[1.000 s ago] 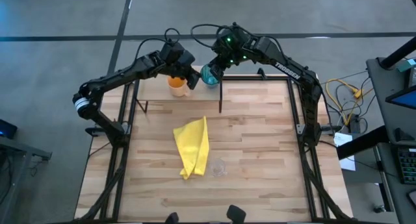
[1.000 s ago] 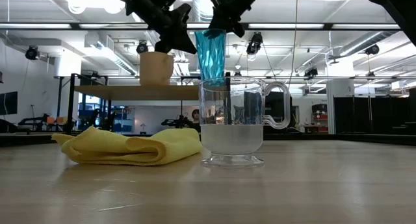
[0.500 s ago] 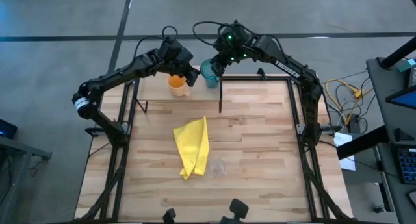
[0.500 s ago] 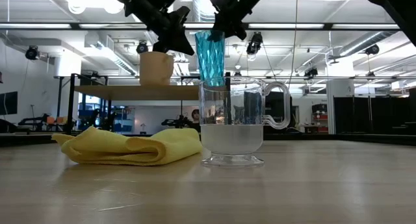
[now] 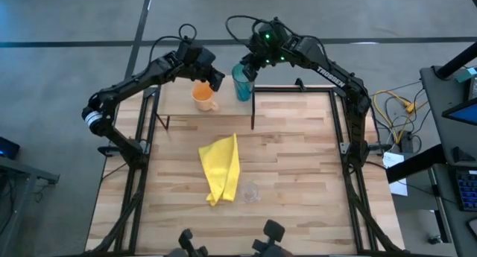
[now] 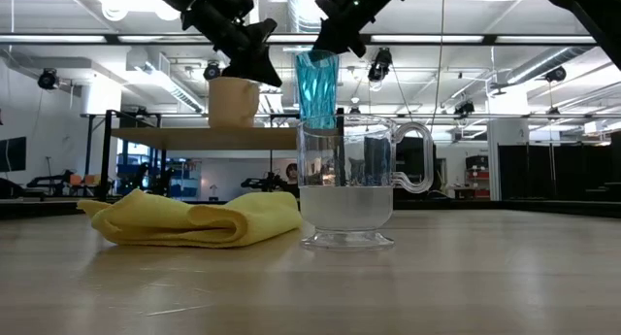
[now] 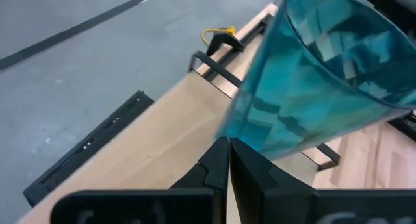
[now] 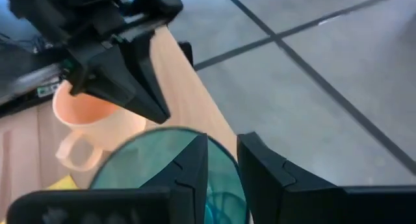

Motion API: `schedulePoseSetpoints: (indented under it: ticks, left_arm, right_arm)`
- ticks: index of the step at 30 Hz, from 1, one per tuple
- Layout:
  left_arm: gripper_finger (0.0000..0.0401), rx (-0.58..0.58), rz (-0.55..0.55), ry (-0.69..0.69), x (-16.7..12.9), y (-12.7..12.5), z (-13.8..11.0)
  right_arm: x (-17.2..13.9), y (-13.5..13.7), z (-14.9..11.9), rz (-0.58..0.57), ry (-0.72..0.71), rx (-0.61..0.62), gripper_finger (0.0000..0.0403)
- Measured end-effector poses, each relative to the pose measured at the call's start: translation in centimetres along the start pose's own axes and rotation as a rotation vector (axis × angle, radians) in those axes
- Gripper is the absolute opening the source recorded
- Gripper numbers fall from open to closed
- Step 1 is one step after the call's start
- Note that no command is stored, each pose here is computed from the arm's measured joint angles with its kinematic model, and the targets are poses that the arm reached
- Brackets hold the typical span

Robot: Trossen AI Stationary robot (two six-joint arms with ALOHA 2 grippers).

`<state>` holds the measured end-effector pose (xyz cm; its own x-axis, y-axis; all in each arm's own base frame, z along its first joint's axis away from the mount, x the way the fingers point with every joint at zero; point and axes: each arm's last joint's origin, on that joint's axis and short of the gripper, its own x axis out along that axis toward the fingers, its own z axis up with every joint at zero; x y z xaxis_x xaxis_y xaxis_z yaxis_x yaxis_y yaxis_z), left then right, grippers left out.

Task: Stack small to large cups/mugs on shelf
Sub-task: Adjust the blue cup on the shelf, then adjust the orange mug on the shelf

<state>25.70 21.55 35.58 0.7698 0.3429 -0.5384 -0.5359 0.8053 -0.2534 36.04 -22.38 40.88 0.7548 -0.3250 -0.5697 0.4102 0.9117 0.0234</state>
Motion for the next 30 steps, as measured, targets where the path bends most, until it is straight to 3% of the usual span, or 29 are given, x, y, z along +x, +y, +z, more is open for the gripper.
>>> schedulePoseSetpoints:
  ticks: [9, 15, 19, 21, 24, 30]
  left_arm:
    - [0.0, 0.008, 0.001, -0.093, -3.8, -0.5, 0.9]
    - [0.0, 0.03, -0.022, -0.167, -9.2, -2.3, 0.8]
    - [0.0, 0.039, -0.026, -0.195, -12.3, -3.1, 0.3]
    - [0.0, 0.055, -0.024, -0.214, -13.3, -3.3, 0.2]
    - [0.0, 0.074, -0.017, -0.241, -14.4, -3.6, 0.0]
    - [0.0, 0.073, -0.003, -0.244, -14.7, -3.6, -0.5]
  right_arm:
    - [-1.1, 1.6, 0.7, 0.068, 0.006, 0.057, 0.0077]
    - [-2.3, 5.7, 1.3, 0.267, 0.004, 0.023, 0.0075]
    - [-2.2, 9.6, 0.9, 0.343, 0.022, -0.071, 0.0043]
    - [-1.8, 11.6, 0.4, 0.342, 0.034, -0.133, 0.0018]
    - [-0.6, 13.8, -0.2, 0.241, 0.025, -0.18, 0.001]
    - [3.5, 15.6, -0.8, 0.218, -0.027, -0.154, 0.0008]
